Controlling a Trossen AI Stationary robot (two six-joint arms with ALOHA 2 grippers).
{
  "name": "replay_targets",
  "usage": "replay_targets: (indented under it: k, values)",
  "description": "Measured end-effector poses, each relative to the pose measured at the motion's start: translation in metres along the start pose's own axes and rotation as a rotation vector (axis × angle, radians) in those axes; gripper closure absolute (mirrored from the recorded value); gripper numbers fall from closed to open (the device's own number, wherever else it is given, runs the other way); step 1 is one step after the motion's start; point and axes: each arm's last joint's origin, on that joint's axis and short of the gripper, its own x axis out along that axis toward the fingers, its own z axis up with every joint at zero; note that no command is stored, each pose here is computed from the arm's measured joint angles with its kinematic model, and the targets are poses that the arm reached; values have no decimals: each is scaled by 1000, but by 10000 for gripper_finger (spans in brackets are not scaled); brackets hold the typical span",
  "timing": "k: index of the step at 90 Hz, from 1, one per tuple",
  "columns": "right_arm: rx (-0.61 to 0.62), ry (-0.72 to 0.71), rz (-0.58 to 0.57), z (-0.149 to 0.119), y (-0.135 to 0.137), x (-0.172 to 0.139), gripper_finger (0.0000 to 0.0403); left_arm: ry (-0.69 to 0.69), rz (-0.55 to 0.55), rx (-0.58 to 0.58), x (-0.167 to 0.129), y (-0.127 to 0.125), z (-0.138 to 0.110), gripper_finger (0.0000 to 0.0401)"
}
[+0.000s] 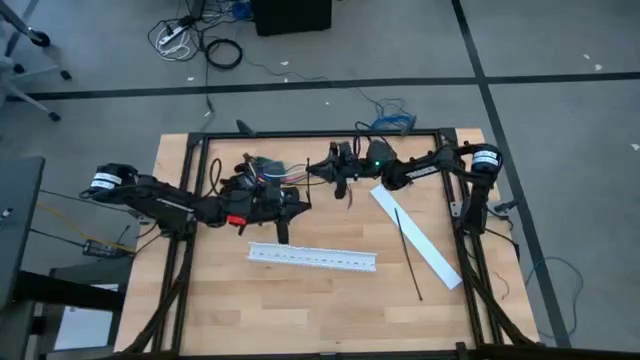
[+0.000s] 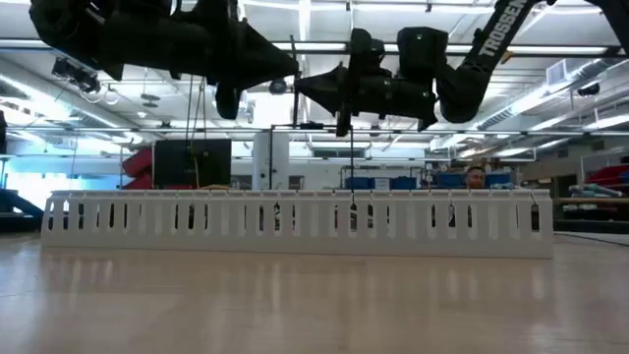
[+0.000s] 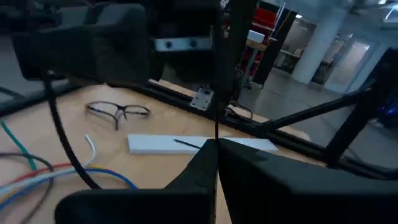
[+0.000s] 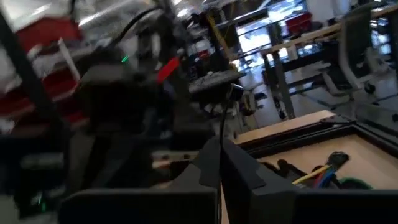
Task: Ziptie cables
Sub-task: Wrap the cable wires with the black zip tie
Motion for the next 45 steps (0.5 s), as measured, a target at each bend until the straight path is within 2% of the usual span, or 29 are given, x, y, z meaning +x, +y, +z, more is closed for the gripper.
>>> replay_targets:
  k: [25,45]
  values:
    - [-255,43,63,-12,24,9,402,71,-138,-216,0,-2,-1,401]
    - [-503,36,80,-15,31,11,402,106,-171,-360,-1,-6,-2,401]
